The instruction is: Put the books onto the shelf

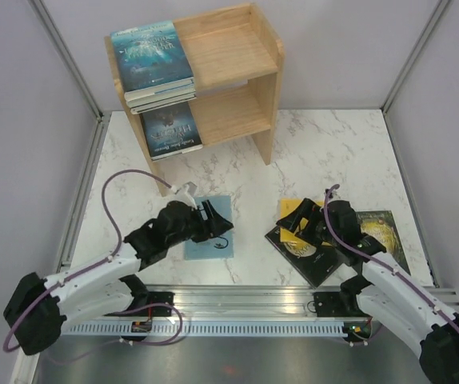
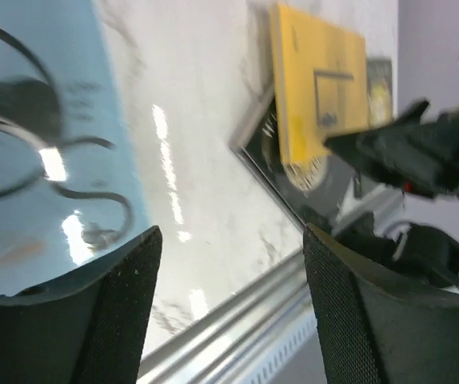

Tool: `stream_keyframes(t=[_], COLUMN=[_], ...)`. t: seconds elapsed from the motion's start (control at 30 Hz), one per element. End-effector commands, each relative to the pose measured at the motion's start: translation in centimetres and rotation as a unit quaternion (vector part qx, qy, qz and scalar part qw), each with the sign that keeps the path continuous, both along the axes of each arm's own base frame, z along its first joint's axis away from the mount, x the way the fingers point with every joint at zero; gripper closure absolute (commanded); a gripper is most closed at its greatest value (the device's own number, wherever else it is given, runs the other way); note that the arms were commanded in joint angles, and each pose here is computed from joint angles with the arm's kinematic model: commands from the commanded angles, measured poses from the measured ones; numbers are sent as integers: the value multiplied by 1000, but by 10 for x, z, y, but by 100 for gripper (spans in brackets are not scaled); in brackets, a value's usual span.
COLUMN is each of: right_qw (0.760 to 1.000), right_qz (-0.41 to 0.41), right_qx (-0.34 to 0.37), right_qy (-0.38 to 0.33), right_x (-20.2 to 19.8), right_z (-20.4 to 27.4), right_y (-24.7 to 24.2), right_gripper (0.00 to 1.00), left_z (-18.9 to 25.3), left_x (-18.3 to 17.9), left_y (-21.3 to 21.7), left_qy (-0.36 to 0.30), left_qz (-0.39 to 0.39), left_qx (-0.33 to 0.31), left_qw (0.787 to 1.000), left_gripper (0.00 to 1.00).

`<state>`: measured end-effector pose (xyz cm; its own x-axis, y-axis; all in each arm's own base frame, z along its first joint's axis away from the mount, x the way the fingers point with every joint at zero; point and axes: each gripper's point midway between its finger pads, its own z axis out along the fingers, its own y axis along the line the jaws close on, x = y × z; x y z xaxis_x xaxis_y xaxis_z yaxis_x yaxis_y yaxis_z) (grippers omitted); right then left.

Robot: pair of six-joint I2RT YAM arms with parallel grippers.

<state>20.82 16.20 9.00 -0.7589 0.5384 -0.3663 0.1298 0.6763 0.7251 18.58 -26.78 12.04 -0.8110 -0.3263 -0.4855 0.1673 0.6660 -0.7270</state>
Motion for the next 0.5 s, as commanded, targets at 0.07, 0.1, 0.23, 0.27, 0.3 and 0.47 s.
stream_keyframes(t=[0.07, 0.1, 0.23, 0.27, 0.3, 0.47], right_qw=[998, 998, 997, 996, 995, 995], right_qz=[44, 50, 71, 81, 82, 91], right_qx=[23, 24, 26, 29, 42, 42], right_qy=[-36, -36, -30, -18, -22, -16], right_x=[13, 17, 36, 40, 49, 75], right_z=[19, 21, 18, 9, 17, 11], right_y=[50, 57, 90, 100, 109, 132], right_gripper=[2, 2, 2, 2, 2, 2], left_z=[-27, -28, -40, -43, -54, -80], left_x=[20, 27, 36, 40, 41, 52], left_y=[110, 125, 138, 142, 146, 162], left_qy=[33, 36, 73, 83, 101, 134], left_qz=[99, 113, 135, 141, 146, 171], left_qx=[149, 153, 178, 185, 197, 186], left_qw=[983, 981, 972, 969, 964, 958], left_gripper=[20, 19, 17, 17, 17, 17])
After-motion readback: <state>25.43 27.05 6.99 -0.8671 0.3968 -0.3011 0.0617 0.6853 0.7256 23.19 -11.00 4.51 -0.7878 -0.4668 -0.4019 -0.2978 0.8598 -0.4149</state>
